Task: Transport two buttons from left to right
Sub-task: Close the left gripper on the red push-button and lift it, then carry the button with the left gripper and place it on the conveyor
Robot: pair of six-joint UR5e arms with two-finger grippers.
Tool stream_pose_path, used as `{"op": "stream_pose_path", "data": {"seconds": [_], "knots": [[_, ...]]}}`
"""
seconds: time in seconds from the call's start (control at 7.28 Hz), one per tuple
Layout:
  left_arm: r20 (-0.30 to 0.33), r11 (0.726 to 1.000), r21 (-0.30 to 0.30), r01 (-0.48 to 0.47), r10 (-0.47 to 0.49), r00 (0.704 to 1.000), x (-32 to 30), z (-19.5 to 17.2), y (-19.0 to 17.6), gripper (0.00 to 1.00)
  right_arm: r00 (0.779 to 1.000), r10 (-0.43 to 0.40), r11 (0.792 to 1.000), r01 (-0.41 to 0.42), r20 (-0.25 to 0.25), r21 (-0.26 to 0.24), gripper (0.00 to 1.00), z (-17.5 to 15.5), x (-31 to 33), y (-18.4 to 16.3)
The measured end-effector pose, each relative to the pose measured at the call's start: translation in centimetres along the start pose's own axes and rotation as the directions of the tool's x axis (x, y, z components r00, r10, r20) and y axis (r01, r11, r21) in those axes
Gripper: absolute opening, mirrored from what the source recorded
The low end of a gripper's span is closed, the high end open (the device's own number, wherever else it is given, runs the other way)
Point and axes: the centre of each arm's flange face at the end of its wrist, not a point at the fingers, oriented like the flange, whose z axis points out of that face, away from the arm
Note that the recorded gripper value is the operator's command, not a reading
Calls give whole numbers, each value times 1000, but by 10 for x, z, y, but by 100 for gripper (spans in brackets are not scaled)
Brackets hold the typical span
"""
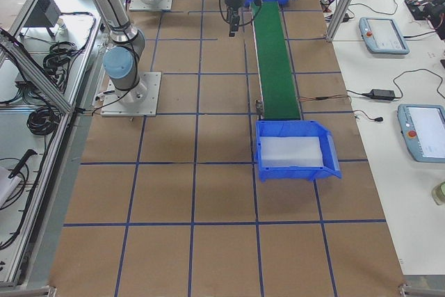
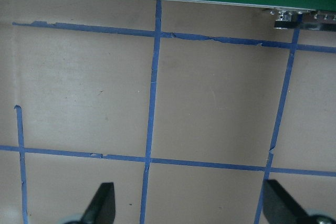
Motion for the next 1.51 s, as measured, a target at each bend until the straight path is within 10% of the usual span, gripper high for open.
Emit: {"op": "stream_pose_path", "data": {"seconds": [1.1, 1.51], "knots": [[22, 993, 93, 79, -82, 996, 66, -180, 73, 34, 1000, 0, 1000, 0, 0, -1, 100, 1, 0, 0], [33, 982, 126, 138, -143, 989, 170, -173, 87, 34, 1000, -1, 1000, 1, 0, -2, 100, 1, 0, 0]]}}
